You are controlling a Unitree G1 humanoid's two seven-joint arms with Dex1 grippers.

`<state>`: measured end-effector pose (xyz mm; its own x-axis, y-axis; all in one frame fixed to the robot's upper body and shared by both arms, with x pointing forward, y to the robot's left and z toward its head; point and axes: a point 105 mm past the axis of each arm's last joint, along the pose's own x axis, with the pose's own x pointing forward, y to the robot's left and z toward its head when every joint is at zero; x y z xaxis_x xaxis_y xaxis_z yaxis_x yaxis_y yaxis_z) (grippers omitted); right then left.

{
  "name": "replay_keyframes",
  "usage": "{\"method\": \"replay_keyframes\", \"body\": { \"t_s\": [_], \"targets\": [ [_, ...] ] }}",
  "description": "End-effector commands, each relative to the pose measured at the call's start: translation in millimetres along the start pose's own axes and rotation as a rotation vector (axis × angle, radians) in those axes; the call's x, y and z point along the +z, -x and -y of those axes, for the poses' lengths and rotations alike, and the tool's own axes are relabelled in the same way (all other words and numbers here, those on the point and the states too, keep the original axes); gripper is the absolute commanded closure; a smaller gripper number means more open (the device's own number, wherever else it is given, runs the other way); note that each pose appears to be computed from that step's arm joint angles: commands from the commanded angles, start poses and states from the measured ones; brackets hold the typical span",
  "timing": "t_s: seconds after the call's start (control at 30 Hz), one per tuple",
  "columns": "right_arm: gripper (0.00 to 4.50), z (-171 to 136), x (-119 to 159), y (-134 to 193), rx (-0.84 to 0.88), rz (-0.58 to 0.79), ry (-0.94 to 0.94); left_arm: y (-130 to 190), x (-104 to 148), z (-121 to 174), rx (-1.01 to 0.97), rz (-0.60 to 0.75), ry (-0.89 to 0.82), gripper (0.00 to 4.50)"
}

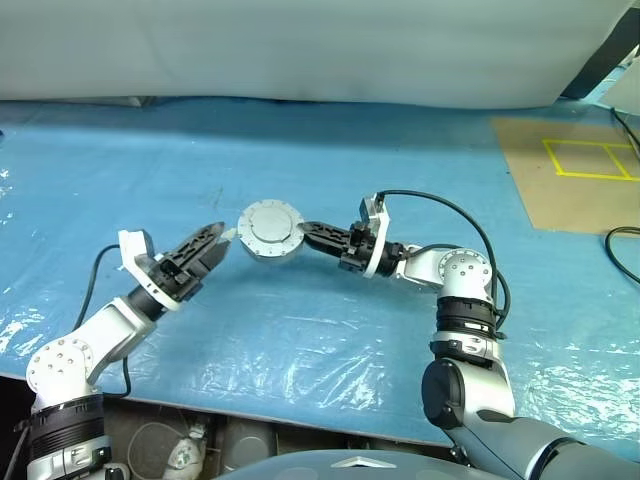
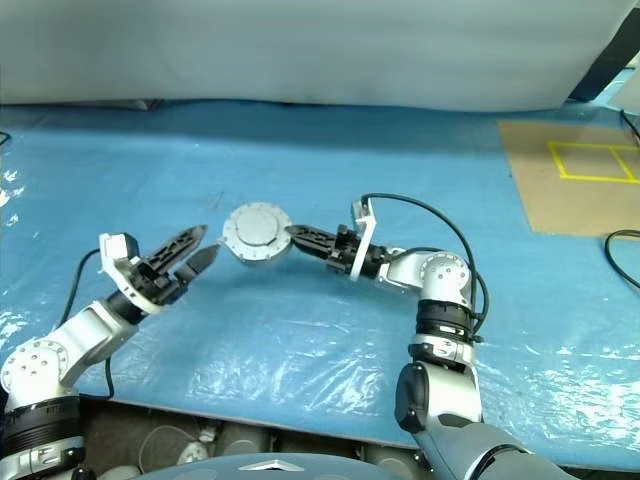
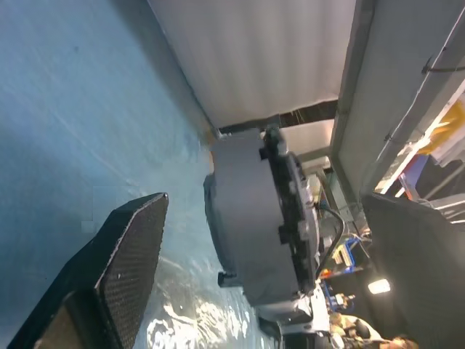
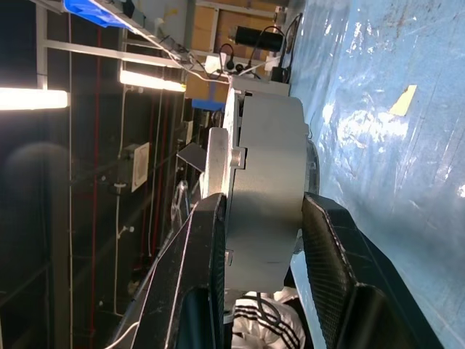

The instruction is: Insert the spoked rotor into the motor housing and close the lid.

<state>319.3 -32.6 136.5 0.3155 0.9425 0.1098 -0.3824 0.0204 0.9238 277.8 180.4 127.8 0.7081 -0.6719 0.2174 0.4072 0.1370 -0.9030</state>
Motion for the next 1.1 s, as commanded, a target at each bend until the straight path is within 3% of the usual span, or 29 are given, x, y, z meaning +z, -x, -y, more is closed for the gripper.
{"method": "replay_keyframes", "body": {
  "t_s": [0.03,0.27,0.67,0.97,1.1],
  "targets": [
    [3.26,-29,8,-5,0.105,0.007,0.081,-3,-1,8,-0.051,-0.030,0.014,0.02],
    [3.26,-28,6,-4,0.090,-0.002,0.098,-15,-1,15,-0.112,-0.054,0.032,0.02],
    [3.26,-27,3,-4,0.071,-0.018,0.119,-47,-26,8,-0.127,-0.171,0.022,0.02],
    [3.26,-25,1,-4,0.065,-0.026,0.111,-60,-17,0,-0.097,-0.092,-0.026,0.02],
    [3.26,-24,1,-4,0.061,-0.027,0.104,-57,-13,-1,-0.098,-0.064,-0.029,0.89]
  ]
}}
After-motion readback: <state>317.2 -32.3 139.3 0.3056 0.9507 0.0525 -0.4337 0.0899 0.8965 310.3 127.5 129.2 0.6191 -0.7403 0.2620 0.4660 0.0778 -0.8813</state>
